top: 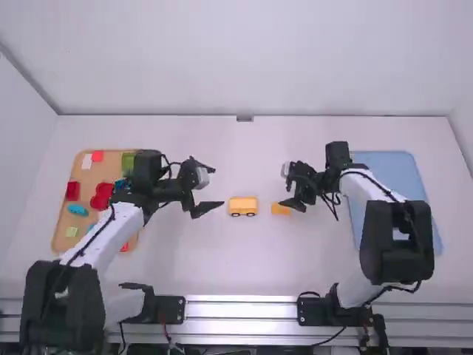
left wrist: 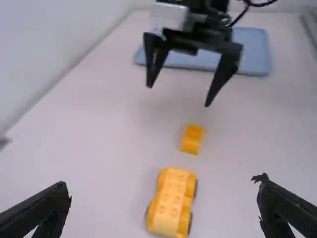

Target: Assemble lego blocks to make yellow taxi

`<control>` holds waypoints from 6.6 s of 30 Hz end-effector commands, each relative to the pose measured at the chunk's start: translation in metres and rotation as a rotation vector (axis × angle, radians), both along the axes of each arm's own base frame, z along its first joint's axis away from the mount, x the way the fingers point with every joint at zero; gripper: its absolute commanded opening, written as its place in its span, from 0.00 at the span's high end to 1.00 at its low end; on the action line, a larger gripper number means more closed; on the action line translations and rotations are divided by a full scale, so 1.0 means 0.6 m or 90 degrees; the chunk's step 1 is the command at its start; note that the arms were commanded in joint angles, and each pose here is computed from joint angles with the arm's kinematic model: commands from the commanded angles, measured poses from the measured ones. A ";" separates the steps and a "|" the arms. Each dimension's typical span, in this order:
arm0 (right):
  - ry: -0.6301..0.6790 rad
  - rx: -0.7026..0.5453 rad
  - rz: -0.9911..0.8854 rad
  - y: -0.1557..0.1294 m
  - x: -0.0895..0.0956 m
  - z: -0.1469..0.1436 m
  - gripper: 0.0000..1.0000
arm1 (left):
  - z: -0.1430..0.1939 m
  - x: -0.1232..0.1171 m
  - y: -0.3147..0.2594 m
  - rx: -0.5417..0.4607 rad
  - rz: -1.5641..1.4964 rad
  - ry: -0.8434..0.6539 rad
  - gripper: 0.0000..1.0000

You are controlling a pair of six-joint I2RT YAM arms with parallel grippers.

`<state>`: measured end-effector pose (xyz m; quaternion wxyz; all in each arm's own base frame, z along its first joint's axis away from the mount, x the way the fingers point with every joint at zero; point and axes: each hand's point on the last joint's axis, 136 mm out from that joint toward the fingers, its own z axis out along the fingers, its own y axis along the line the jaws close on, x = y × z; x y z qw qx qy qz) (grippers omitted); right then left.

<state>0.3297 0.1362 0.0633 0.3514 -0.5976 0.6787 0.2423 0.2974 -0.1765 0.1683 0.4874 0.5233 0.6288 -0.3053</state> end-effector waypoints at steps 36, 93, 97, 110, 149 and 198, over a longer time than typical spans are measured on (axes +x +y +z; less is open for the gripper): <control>0.051 0.158 0.074 0.001 -0.022 -0.107 0.81 | -0.194 0.007 -0.069 0.063 -0.099 0.051 0.01; 0.035 0.184 0.136 0.160 -0.076 -0.045 0.81 | -0.320 0.019 -0.097 0.080 -0.112 0.044 0.83; 0.035 0.182 0.102 0.165 -0.049 -0.035 0.80 | -0.320 0.019 -0.097 0.078 -0.110 0.050 0.76; 0.031 0.137 0.144 0.175 -0.075 -0.079 0.86 | -0.325 0.011 -0.095 0.083 -0.114 0.063 0.77; 0.069 0.115 0.163 0.177 -0.090 -0.095 0.85 | -0.334 0.000 -0.091 0.097 -0.126 0.073 0.80; 0.072 0.198 -0.001 0.072 -0.033 -0.059 0.02 | -0.292 0.037 -0.071 0.157 -0.053 0.135 0.01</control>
